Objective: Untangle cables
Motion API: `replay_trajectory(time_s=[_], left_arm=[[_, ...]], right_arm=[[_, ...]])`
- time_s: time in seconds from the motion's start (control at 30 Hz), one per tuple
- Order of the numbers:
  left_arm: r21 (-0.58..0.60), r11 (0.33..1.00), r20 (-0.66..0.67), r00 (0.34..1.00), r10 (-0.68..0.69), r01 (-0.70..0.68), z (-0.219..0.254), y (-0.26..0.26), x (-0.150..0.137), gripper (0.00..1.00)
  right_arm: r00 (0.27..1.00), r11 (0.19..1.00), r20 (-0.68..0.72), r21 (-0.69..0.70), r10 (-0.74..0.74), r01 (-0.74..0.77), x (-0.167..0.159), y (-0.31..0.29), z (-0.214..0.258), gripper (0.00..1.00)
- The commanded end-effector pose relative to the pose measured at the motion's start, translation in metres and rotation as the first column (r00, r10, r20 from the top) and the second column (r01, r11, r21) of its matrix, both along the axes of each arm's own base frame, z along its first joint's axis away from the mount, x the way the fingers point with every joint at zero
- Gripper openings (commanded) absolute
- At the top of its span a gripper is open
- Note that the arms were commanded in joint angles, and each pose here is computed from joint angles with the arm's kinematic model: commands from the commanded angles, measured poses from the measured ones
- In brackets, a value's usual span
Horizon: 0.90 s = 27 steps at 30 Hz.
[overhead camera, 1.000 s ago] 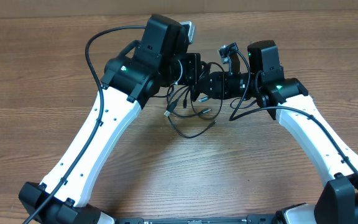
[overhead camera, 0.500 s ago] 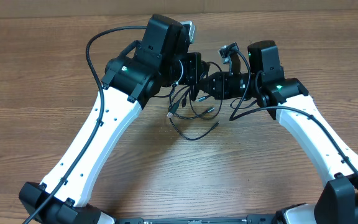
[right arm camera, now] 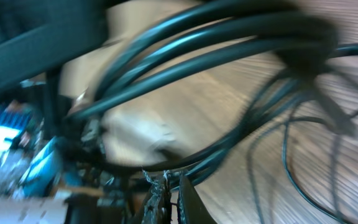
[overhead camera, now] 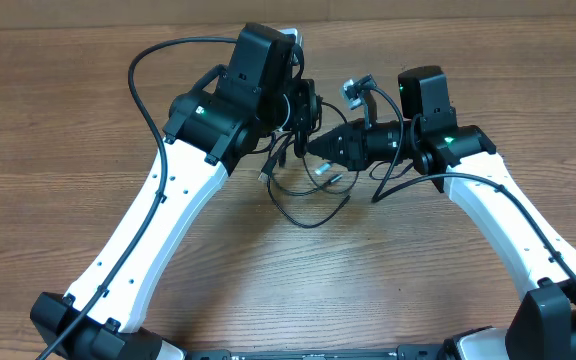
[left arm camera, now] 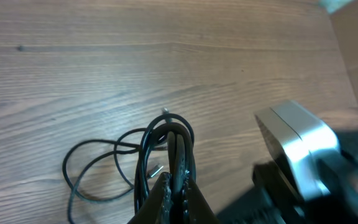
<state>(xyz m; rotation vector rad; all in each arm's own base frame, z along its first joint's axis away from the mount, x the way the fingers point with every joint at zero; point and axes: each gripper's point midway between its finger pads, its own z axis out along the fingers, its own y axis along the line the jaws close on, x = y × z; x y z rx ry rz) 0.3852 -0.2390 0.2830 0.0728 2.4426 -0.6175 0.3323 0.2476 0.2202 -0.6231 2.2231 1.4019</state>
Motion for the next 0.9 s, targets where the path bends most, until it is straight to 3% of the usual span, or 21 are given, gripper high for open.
replay_trajectory(time_s=[0.0,0.23,0.33,0.4,0.53,0.7,0.87], left_arm=[[0.034,0.997,0.029,0.998,0.062,-0.063,0.002,0.011,0.007,0.04],[0.066,0.995,0.015,0.997,0.079,-0.080,-0.003,0.017,0.005,0.04],[0.072,0.994,0.002,0.997,0.078,-0.078,-0.005,0.018,0.002,0.04],[0.081,0.994,-0.002,0.998,0.068,-0.067,-0.007,0.018,0.001,0.04],[0.140,0.990,0.006,1.000,0.004,-0.005,-0.011,0.021,-0.003,0.04],[0.214,0.970,0.005,0.993,-0.115,0.112,-0.017,0.021,-0.012,0.04],[0.188,0.930,0.012,0.946,-0.323,0.315,-0.015,0.000,-0.027,0.04]], right_arm=[[0.986,0.987,0.107,0.082,0.128,-0.137,-0.015,0.009,0.023,0.04],[0.990,0.993,0.100,0.057,0.102,-0.108,-0.010,0.007,0.019,0.05],[0.996,0.998,0.066,0.029,0.052,-0.054,-0.004,0.005,0.013,0.32],[0.998,0.999,0.057,0.018,0.035,-0.036,-0.001,0.004,0.011,0.46],[0.998,1.000,0.059,0.007,0.024,-0.025,0.001,0.003,0.009,0.62],[0.995,0.996,0.089,-0.071,-0.052,0.058,0.015,-0.006,-0.002,0.64],[0.956,0.986,0.293,-0.163,0.018,0.031,0.024,-0.012,-0.008,0.60]])
